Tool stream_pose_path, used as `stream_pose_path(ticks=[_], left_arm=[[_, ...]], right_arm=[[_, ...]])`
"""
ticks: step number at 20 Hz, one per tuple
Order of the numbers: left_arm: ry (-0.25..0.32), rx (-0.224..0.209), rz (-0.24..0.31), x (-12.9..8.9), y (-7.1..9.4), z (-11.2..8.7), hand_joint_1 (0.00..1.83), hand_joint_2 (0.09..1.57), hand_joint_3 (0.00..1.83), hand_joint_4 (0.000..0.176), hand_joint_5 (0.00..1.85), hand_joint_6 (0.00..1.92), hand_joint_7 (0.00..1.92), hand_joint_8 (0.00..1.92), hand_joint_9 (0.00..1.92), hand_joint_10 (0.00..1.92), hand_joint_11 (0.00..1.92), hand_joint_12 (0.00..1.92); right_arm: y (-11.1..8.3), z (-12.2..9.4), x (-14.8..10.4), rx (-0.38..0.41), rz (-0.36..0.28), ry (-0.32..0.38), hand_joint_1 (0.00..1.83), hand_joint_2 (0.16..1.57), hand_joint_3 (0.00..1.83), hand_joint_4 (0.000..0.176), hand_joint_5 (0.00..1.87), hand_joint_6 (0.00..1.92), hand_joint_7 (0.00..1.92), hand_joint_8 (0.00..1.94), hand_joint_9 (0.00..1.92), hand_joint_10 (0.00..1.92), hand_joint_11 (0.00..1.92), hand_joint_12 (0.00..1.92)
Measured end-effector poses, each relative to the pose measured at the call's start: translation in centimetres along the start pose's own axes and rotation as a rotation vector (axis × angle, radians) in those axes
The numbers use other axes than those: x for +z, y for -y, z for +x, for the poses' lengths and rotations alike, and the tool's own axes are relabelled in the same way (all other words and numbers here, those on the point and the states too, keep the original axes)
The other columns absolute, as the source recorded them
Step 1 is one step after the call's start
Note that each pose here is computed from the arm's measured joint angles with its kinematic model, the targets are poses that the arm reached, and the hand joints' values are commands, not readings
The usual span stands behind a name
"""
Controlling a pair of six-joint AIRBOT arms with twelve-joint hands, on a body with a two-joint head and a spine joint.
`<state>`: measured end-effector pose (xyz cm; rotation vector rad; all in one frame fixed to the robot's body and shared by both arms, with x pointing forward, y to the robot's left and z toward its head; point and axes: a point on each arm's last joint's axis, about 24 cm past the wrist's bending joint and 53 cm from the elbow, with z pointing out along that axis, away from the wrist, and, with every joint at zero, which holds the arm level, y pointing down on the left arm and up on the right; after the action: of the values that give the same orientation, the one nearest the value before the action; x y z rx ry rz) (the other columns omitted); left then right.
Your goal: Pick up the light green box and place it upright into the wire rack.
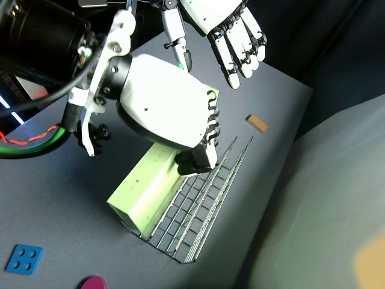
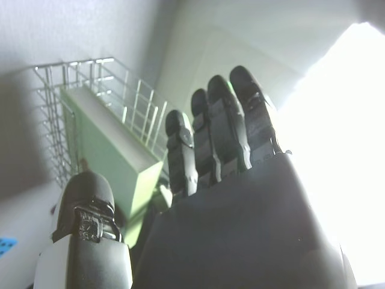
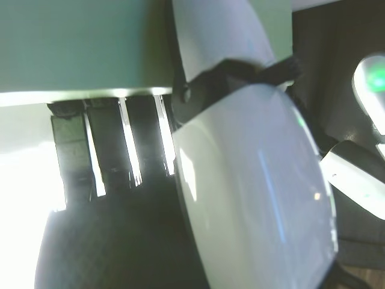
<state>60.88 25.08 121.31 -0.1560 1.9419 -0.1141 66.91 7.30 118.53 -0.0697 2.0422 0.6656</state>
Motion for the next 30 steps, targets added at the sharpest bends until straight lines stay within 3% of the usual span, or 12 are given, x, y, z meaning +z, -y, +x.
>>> stream_pose_path(ticks=[9, 21, 24, 25, 26, 27, 28, 29, 30], left_arm=[[-0.004, 0.000, -0.004, -0.1, 0.0, 0.2, 0.19, 1.26, 0.00, 0.090, 0.29, 0.00, 0.26, 0.00, 0.25, 0.00, 0.00, 0.54], [-0.009, -0.011, -0.005, -0.2, 0.1, 0.2, 0.19, 1.26, 0.00, 0.090, 0.30, 0.00, 0.26, 0.00, 0.25, 0.00, 0.00, 0.58], [-0.009, -0.011, -0.006, -0.2, 0.1, 0.2, 0.19, 1.26, 0.00, 0.090, 0.29, 0.00, 0.26, 0.00, 0.25, 0.00, 0.00, 0.56], [-0.009, -0.011, -0.005, -0.2, 0.1, 0.2, 0.19, 1.26, 0.00, 0.090, 0.29, 0.00, 0.26, 0.00, 0.25, 0.00, 0.00, 0.56], [-0.009, -0.015, -0.006, -0.2, 0.1, 0.2, 0.19, 1.26, 0.00, 0.091, 0.29, 0.00, 0.26, 0.00, 0.25, 0.00, 0.00, 0.56], [-0.007, -0.013, -0.006, -0.2, 0.1, 0.1, 0.19, 1.26, 0.00, 0.091, 0.29, 0.00, 0.26, 0.00, 0.25, 0.00, 0.00, 0.56], [-0.004, -0.016, -0.005, -0.3, 0.1, 0.0, 0.19, 1.26, 0.00, 0.091, 0.29, 0.00, 0.26, 0.00, 0.25, 0.00, 0.00, 0.56], [-0.004, -0.014, -0.003, -0.3, 0.2, 0.0, 0.19, 1.26, 0.00, 0.091, 0.29, 0.00, 0.26, 0.00, 0.25, 0.00, 0.00, 0.56], [-0.002, -0.015, 0.000, -0.3, 0.3, 0.0, 0.19, 1.26, 0.00, 0.091, 0.29, 0.00, 0.27, 0.00, 0.25, 0.00, 0.00, 0.56]], right_arm=[[2.1, 1.9, 1.2, 0.002, 0.035, -0.030, 1.36, 1.15, 0.00, 0.000, 0.82, 1.06, 0.91, 1.09, 0.89, 1.34, 0.72, 1.42], [1.8, 2.6, 1.6, 0.010, 0.024, -0.043, 1.36, 1.15, 0.00, 0.000, 0.83, 1.07, 0.89, 1.11, 0.88, 1.35, 0.72, 1.42], [1.8, 2.6, 1.6, 0.013, 0.022, -0.042, 1.35, 1.18, 0.00, 0.000, 0.78, 1.17, 0.88, 1.17, 0.75, 1.43, 0.64, 1.43], [1.8, 2.6, 1.6, 0.013, 0.023, -0.042, 1.20, 1.21, 0.00, 0.000, 0.79, 1.23, 0.81, 1.28, 0.63, 1.09, 0.58, 1.45], [1.8, 2.6, 1.6, 0.014, 0.022, -0.042, 1.16, 1.23, 0.00, 0.021, 0.79, 1.28, 0.74, 1.35, 0.57, 0.94, 0.52, 1.47], [1.8, 2.6, 1.6, 0.014, 0.022, -0.042, 1.08, 1.22, 0.00, 0.000, 0.78, 1.28, 0.66, 0.78, 0.57, 0.80, 0.48, 1.46], [1.8, 2.6, 1.6, 0.013, 0.023, -0.042, 1.04, 1.17, 0.00, 0.000, 0.67, 0.63, 0.66, 0.45, 0.56, 0.65, 0.41, 1.42], [1.8, 2.6, 1.6, 0.014, 0.022, -0.043, 1.02, 1.15, 0.00, 0.000, 0.69, 0.29, 0.70, 0.23, 0.58, 0.49, 0.38, 1.37], [1.8, 2.6, 1.6, 0.014, 0.022, -0.043, 0.99, 1.14, 0.00, 0.000, 0.67, 0.12, 0.70, 0.10, 0.57, 0.34, 0.33, 1.34]])
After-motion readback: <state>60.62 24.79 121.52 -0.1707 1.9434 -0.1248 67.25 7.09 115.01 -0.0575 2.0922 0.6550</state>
